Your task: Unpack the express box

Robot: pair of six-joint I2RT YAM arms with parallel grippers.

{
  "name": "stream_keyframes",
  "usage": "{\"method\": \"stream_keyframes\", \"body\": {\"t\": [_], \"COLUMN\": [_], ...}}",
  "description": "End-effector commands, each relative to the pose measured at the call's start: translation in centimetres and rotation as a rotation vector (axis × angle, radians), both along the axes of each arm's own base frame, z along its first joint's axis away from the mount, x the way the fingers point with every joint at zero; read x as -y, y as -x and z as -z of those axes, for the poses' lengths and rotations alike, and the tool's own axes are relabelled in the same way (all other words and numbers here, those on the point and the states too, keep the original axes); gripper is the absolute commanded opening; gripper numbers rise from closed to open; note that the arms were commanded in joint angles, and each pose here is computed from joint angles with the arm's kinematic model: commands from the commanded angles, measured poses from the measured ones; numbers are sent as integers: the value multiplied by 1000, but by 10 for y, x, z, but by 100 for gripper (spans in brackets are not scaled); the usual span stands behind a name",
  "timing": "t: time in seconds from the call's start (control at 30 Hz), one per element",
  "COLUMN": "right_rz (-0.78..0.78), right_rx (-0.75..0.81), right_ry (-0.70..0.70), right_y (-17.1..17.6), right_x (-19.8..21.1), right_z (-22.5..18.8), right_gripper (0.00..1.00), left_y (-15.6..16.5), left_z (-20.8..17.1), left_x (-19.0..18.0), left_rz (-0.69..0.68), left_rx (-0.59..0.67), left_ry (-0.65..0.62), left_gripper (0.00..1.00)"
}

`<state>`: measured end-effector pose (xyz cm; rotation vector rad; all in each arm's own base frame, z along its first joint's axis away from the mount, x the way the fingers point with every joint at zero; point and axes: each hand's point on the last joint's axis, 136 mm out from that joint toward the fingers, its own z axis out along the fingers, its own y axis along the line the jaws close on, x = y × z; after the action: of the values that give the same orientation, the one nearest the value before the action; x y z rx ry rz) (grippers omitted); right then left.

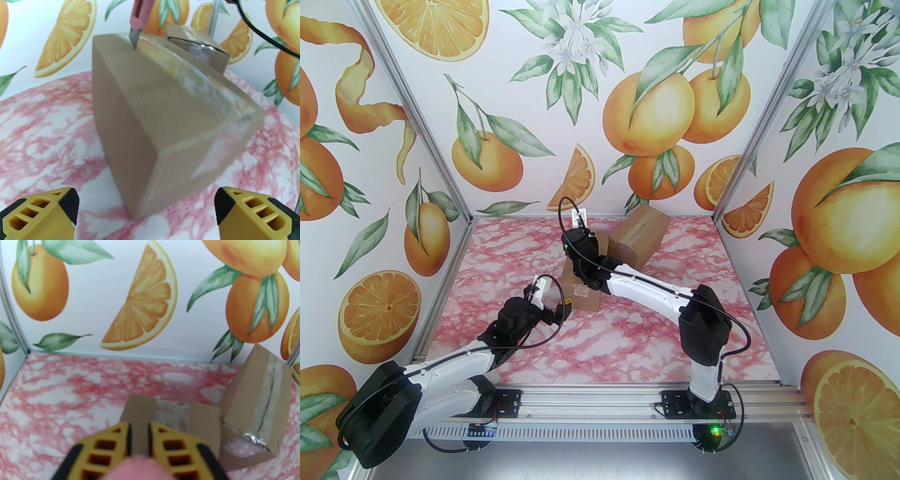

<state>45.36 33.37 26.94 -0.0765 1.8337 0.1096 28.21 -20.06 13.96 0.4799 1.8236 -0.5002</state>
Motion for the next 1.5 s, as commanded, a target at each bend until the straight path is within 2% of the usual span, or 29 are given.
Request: {"method": "stream_keyframes", "body": {"t": [0.0,0.13,0.23,0.43,0.7,1.03,1.47], "right_rz": [-6,-57,-82,-16,32,82,122], "right_rx": [52,51,47,58,55,3,-45], "right_ry": [-68,-91,-96,-60,-38,-4,42], "right_y": [-12,-12,-10,-19,-52,-75,-83], "right_x": [6,-3,-6,8,15,26,31], "right_z": [-33,-39,-43,-42,-37,-19,4], "right_gripper": [0,0,0,0,0,0,0], "left_y": [2,1,-1,-3,-15,-42,-48], "left_z": [-12,-13,-26,-52,-61,-64,-51], "left_x": [18,32,36,38,40,49,55], "left_rz": [90,148,166,236,328,446,434], "left_rx": [24,29,80,209,287,285,209], "left_ry": [0,-12,-29,-184,-217,-147,-56], "left_gripper": [100,100,100,100,100,100,100]}}
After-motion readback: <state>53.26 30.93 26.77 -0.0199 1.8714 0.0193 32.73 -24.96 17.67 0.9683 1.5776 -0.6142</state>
